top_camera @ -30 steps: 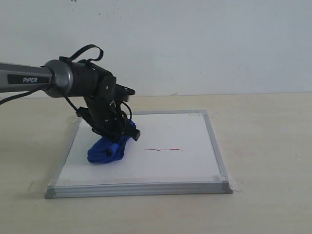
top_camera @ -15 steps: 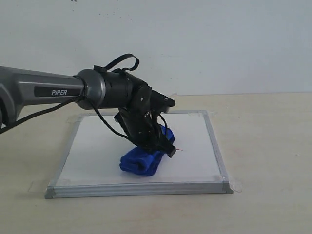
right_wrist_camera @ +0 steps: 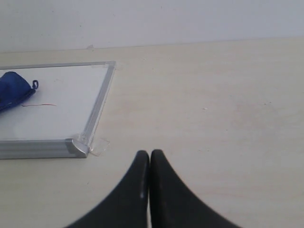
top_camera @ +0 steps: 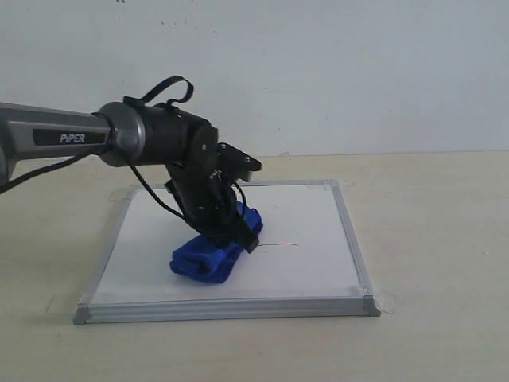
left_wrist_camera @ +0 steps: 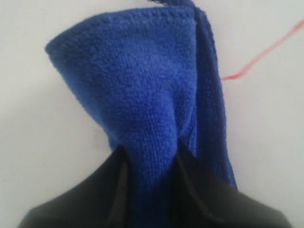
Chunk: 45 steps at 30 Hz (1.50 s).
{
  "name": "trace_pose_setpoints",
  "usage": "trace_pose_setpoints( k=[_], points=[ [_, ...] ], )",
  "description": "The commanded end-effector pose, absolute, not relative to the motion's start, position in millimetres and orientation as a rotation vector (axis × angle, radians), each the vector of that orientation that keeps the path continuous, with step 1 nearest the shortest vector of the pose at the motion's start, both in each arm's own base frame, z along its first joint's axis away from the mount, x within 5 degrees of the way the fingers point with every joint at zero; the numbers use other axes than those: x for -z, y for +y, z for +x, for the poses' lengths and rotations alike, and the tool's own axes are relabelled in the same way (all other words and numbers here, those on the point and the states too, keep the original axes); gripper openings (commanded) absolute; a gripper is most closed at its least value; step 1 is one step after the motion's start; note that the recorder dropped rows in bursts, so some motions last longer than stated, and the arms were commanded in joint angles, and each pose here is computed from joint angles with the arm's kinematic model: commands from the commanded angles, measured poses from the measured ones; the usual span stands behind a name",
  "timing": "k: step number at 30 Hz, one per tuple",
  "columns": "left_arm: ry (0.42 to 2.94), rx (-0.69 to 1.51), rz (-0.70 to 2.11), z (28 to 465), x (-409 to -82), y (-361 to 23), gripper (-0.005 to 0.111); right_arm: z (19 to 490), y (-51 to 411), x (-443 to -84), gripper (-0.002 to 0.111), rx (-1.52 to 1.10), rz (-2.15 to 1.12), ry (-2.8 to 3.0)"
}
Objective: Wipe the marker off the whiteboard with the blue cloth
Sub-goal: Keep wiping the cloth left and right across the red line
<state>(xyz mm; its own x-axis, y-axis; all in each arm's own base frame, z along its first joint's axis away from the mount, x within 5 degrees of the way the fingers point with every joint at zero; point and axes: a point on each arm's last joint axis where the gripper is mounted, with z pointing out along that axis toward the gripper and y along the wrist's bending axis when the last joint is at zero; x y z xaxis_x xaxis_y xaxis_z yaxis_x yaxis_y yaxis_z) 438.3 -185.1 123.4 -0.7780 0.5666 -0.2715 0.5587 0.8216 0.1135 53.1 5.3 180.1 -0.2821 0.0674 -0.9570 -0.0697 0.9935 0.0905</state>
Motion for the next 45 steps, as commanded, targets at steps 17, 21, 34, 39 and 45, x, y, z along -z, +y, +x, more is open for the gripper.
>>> trace_pose_setpoints(
  k=[17, 21, 34, 39, 45],
  points=[
    [2.95, -0.155, 0.688, 432, -103, -151, 0.004, 53, 5, -182, 0.0, -0.132, -0.001, 1.835],
    [2.854, -0.051, 0.838, 421, -104, -195, 0.004, 53, 5, -182, 0.0, -0.133, 0.001, 1.835],
    [2.824, -0.306, 0.694, 444, -107, -146, 0.004, 53, 5, -182, 0.0, -0.133, 0.001, 1.835],
    [2.89, -0.305, 0.414, 458, -106, -88, 0.004, 53, 5, -182, 0.0, -0.133, 0.001, 1.835],
    [2.898, -0.16, 0.463, 455, -106, -102, 0.004, 53, 5, -182, 0.0, -0.133, 0.001, 1.835]
  ],
)
